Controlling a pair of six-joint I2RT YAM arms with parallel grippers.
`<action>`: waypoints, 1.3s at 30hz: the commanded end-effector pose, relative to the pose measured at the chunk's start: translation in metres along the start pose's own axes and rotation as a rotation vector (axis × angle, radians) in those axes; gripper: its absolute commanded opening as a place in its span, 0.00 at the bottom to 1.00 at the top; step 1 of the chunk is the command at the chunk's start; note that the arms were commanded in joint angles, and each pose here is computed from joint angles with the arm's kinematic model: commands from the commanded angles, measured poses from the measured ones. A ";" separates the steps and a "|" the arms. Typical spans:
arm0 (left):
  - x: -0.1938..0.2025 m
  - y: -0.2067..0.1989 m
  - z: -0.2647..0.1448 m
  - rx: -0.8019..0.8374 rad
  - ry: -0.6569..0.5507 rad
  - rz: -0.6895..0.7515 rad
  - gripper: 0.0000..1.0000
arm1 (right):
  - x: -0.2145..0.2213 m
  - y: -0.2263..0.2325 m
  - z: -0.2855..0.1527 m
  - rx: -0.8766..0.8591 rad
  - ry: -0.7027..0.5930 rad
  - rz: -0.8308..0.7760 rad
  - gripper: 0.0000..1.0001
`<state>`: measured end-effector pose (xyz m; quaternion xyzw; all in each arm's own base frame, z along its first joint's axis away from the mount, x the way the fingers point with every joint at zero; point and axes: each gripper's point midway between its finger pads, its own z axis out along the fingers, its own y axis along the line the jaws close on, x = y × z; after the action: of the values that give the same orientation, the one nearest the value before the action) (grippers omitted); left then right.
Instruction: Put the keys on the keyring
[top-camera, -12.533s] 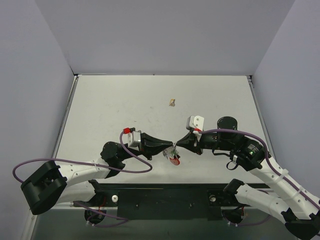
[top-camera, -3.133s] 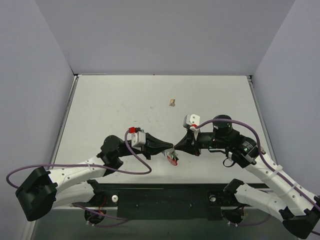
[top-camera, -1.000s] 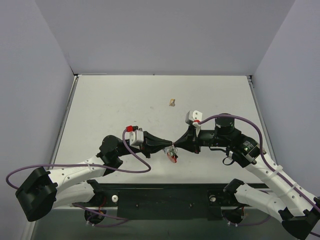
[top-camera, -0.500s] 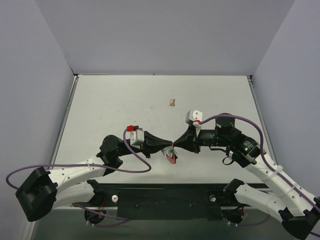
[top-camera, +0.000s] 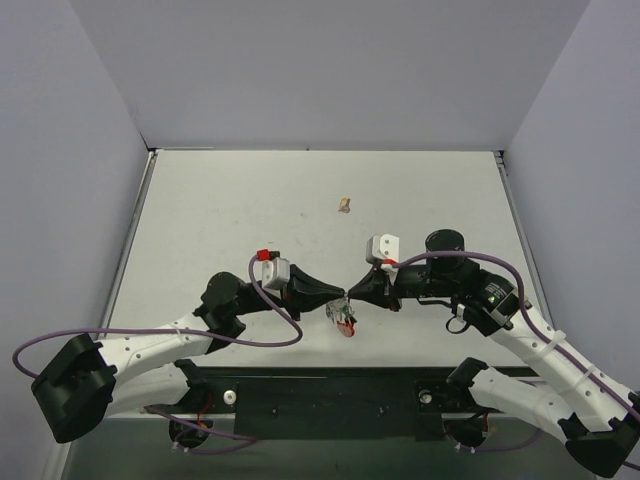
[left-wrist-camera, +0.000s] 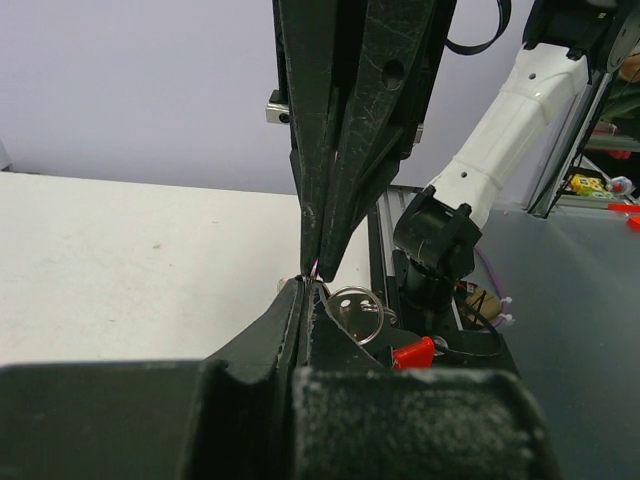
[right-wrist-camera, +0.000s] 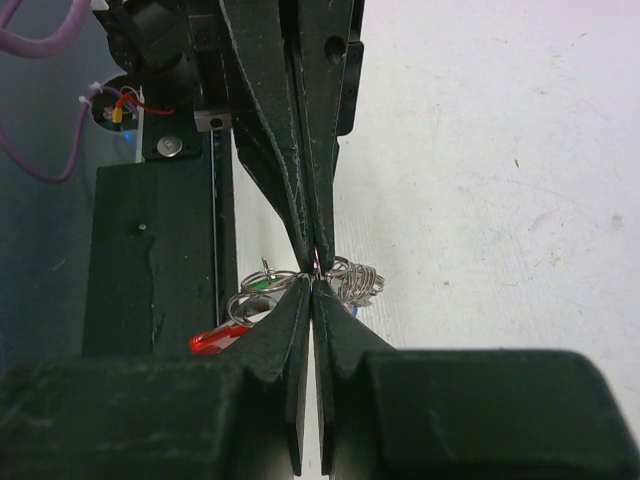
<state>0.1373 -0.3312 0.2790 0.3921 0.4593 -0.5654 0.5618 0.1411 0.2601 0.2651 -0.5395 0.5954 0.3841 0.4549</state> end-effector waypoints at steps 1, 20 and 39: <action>-0.028 -0.002 0.002 -0.007 -0.095 0.013 0.00 | -0.011 0.007 -0.004 -0.039 -0.009 -0.099 0.00; -0.057 0.007 -0.008 -0.080 -0.288 -0.056 0.00 | 0.016 0.017 -0.004 -0.086 0.086 -0.211 0.00; -0.056 0.006 -0.003 -0.081 -0.335 -0.071 0.00 | -0.021 0.023 -0.020 -0.083 -0.035 -0.198 0.07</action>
<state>0.1631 -0.3325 0.2641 0.2539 0.5139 -0.6035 0.5543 0.1271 0.2558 0.2527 -0.6173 0.5447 0.3409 0.4539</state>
